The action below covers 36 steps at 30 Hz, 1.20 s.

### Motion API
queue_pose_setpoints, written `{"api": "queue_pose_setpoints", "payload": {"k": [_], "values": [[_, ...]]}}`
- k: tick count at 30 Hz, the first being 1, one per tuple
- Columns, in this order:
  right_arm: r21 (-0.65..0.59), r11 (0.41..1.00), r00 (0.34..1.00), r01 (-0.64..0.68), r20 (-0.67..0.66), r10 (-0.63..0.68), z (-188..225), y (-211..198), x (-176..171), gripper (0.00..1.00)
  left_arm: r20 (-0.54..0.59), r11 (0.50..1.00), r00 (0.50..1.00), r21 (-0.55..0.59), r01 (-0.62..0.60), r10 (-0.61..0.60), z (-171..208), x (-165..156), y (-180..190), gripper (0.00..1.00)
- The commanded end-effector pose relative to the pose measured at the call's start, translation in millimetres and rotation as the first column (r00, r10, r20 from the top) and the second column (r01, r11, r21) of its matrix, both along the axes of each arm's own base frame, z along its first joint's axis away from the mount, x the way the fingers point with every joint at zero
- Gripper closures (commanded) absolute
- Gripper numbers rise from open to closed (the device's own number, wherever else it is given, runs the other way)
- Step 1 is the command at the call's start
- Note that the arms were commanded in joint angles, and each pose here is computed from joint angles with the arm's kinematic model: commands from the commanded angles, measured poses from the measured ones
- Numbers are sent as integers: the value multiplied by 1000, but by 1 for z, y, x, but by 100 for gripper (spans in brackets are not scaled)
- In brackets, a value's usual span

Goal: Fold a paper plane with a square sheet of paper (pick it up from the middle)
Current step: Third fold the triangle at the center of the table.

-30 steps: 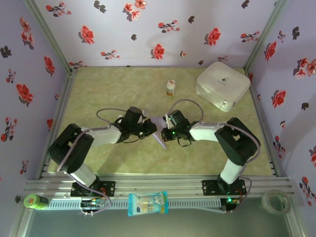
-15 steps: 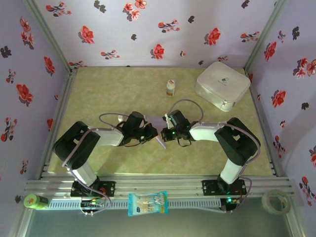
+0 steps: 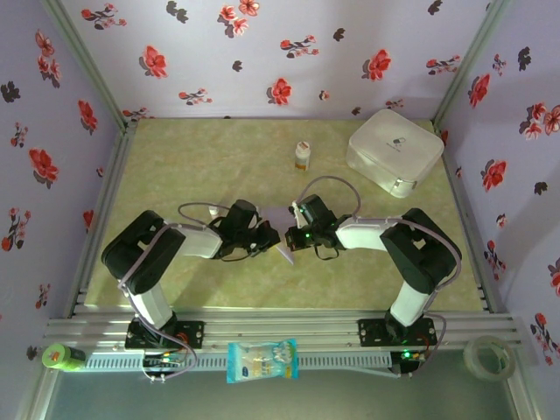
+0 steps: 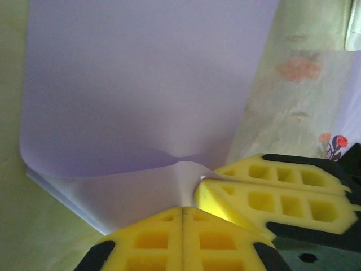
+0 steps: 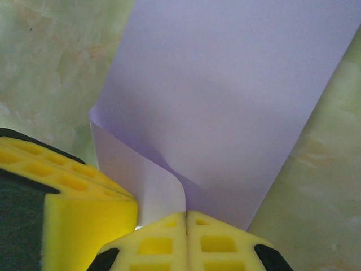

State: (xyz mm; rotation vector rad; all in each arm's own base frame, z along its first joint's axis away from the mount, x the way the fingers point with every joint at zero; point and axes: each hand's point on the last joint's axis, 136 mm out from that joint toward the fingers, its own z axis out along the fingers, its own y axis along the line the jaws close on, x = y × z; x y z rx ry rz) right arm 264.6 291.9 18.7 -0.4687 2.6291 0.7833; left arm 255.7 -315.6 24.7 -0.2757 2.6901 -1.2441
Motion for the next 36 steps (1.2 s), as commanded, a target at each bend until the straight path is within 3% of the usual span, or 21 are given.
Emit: {"api": "queue_pose_setpoints", "payload": {"k": [1,9,12,17,21,24,27,30,36], "values": [[-98,995,998,25,-59,-31,-28,-21,-11,100,-12,999,1000,38,0,1,-17,-5,5,100],[-71,997,998,21,-55,-25,-18,-14,-7,100,-37,997,999,74,-8,11,-30,-11,13,100],[-45,999,998,29,-46,-31,-3,-9,-2,90,-37,997,999,75,-6,9,-31,-11,13,100],[-29,993,993,117,-1,-117,30,-19,9,63,-39,997,999,77,-5,8,-31,-11,13,100],[27,986,987,162,-25,-162,51,-26,4,58,-41,997,999,80,-5,8,-33,-11,13,100],[136,984,989,115,-109,-100,61,-9,-12,65,-41,997,999,79,-8,11,-34,-11,14,100],[218,973,977,71,-213,-23,60,9,-32,83,-39,997,999,78,-7,10,-33,-11,13,100],[199,980,968,19,-250,32,49,21,-50,94,-39,997,999,79,-7,10,-33,-11,13,100],[109,994,964,10,-264,19,30,28,-55,99,-37,997,999,77,-7,10,-31,-10,12,100]]}}
